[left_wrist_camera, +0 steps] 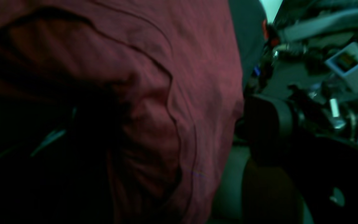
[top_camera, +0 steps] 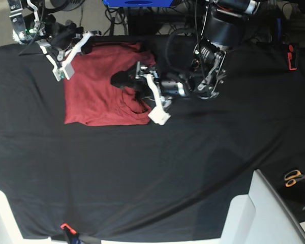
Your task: Fold the T-shirt properly
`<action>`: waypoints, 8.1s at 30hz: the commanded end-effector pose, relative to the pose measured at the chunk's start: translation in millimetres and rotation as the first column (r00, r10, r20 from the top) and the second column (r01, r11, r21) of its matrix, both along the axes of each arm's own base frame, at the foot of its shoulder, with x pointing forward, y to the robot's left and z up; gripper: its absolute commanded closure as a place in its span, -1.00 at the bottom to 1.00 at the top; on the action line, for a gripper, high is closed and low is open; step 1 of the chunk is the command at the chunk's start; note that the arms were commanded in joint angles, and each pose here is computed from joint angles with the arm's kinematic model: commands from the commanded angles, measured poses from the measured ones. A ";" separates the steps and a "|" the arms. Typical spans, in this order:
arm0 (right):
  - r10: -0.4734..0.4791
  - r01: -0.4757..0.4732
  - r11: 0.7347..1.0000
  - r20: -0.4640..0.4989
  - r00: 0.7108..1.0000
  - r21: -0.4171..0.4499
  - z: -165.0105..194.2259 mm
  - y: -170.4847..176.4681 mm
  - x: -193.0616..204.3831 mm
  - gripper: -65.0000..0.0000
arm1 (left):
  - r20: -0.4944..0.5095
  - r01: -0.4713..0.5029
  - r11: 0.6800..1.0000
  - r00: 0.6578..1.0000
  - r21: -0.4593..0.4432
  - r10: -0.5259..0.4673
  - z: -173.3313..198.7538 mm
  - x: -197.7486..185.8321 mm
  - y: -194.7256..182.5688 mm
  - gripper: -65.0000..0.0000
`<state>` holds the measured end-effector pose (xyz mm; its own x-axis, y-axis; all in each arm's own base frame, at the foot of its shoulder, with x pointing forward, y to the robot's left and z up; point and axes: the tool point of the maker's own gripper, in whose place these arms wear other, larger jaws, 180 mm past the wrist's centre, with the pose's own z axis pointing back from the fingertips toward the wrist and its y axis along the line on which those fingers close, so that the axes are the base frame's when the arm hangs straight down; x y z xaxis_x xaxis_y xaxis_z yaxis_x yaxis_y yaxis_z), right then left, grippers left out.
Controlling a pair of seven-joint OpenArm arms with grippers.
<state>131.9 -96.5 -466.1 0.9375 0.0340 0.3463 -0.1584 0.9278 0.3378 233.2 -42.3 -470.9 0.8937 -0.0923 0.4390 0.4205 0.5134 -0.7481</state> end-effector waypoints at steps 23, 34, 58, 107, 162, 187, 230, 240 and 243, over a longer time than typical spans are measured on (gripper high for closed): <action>-0.004 0.003 1.000 0.044 0.999 0.010 7.5 -1.1 14.6 0.98 | -0.008 0.089 0.995 0.996 0.048 -0.088 -2.5 -7.1 -10.7 1.00; -0.004 0.003 1.000 0.044 0.999 0.010 7.5 -1.1 14.6 0.98 | 0.085 0.226 0.965 0.967 0.137 -0.238 29.8 9.0 -9.2 1.00; -0.004 0.003 1.000 0.044 0.999 0.010 7.5 -1.1 14.6 0.98 | 0.047 0.434 0.765 0.856 0.475 -0.515 8.4 14.7 79.3 1.00; -0.203 0.217 0.974 0.175 0.963 -0.065 30.9 -77.5 69.7 0.98 | -0.122 0.101 -0.144 -0.199 0.984 -0.972 0.8 36.6 -29.4 1.00; -0.321 0.332 0.940 0.129 0.938 -0.077 12.4 -106.5 62.7 0.98 | -0.043 0.157 -0.064 -0.134 0.986 -0.990 3.7 66.9 -36.8 1.00; -0.317 0.328 0.942 0.132 0.939 -0.074 12.6 -104.5 64.1 0.98 | 0.150 -0.111 0.153 -0.032 0.982 -0.988 130.8 144.0 -65.2 -1.00; -0.197 0.218 0.971 0.177 0.964 -0.103 30.3 -95.5 67.0 0.98 | 0.307 0.126 0.339 0.221 0.932 -0.926 60.8 -35.1 -14.3 1.00; -0.199 0.219 0.970 0.178 0.964 -0.103 30.4 -96.0 67.1 0.98 | 0.192 0.239 0.252 0.248 0.938 -0.950 19.9 -74.3 8.5 1.00; -0.199 0.219 0.970 0.178 0.964 -0.103 30.4 -96.0 67.1 0.98 | 0.177 0.243 0.242 0.261 0.939 -0.949 15.0 -79.8 17.2 1.00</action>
<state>191.5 -189.0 -443.5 0.8753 -0.1087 0.4712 0.0080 0.9775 0.2106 150.1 -20.2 -461.6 -0.1982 -0.9625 0.1851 0.9386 -0.1319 0.3189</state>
